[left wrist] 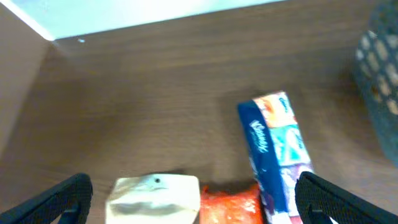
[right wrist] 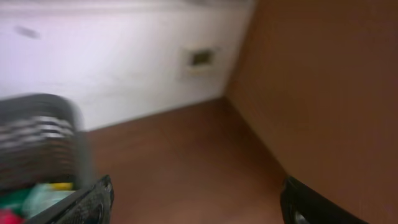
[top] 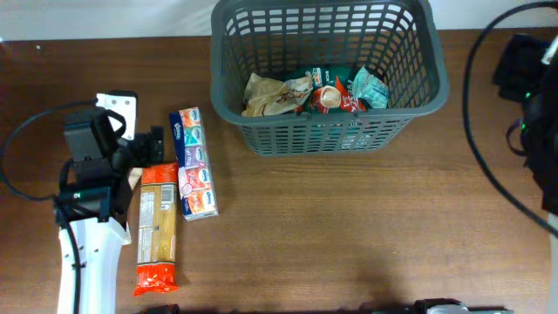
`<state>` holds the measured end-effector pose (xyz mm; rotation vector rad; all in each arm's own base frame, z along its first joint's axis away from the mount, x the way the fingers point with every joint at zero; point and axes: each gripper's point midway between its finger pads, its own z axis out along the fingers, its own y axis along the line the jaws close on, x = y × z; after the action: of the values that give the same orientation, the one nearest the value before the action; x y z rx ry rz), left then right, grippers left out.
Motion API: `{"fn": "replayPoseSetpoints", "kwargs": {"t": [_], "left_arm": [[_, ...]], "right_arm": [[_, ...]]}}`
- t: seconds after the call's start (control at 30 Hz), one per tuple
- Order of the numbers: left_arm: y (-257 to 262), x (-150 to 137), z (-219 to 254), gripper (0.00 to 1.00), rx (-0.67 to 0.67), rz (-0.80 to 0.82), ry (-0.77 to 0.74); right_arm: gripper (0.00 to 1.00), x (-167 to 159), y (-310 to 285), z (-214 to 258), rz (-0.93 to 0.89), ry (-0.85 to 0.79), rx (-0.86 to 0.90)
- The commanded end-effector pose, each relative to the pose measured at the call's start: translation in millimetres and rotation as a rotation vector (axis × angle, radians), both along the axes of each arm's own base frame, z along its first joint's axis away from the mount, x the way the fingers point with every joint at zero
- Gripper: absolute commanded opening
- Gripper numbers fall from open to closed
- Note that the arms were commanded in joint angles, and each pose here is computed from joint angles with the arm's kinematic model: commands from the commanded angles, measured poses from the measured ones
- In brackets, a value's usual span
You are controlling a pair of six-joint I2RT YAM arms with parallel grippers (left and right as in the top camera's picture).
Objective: Pack container
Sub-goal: 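Withdraw the right gripper right and reach the left gripper to the Kleenex box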
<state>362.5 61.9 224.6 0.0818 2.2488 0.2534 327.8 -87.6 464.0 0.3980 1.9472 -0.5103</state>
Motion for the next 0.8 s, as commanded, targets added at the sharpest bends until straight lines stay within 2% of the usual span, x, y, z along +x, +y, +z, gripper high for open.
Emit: {"fn": "replayPoseSetpoints", "kwargs": {"t": [0.0, 0.07, 0.23, 0.33, 0.43, 0.5, 0.6, 0.77], "left_arm": [[-31, -3, -2, 0.99, -0.167, -0.102, 0.017], [-49, -14, -12, 0.99, -0.255, -0.159, 0.079], [-61, -35, -34, 0.99, -0.324, -0.174, 0.206], [-83, -37, -29, 0.99, -0.432, -0.255, 0.198], [-88, -35, -24, 0.99, -0.453, -0.285, 0.180], [-82, -30, -27, 0.99, -0.434, -0.254, 0.179], [-69, -22, -40, 0.99, -0.473, -0.112, 0.206], [-66, -16, -83, 0.99, -0.571, 0.022, 0.341]], "right_arm": [[0.83, -7, -34, -21, -0.122, 0.027, 0.046], [0.83, -3, -42, -44, -0.104, 0.073, 0.104], [0.84, -8, -61, -113, -0.142, 0.180, 0.304], [0.84, -19, -71, -147, -0.169, 0.251, 0.376], [0.84, -28, -75, -174, -0.179, 0.304, 0.450], [0.84, -31, -73, -190, -0.171, 0.330, 0.500], [0.84, -39, -75, -214, -0.191, 0.380, 0.537], [0.84, -49, -77, -234, -0.221, 0.424, 0.564]]}}
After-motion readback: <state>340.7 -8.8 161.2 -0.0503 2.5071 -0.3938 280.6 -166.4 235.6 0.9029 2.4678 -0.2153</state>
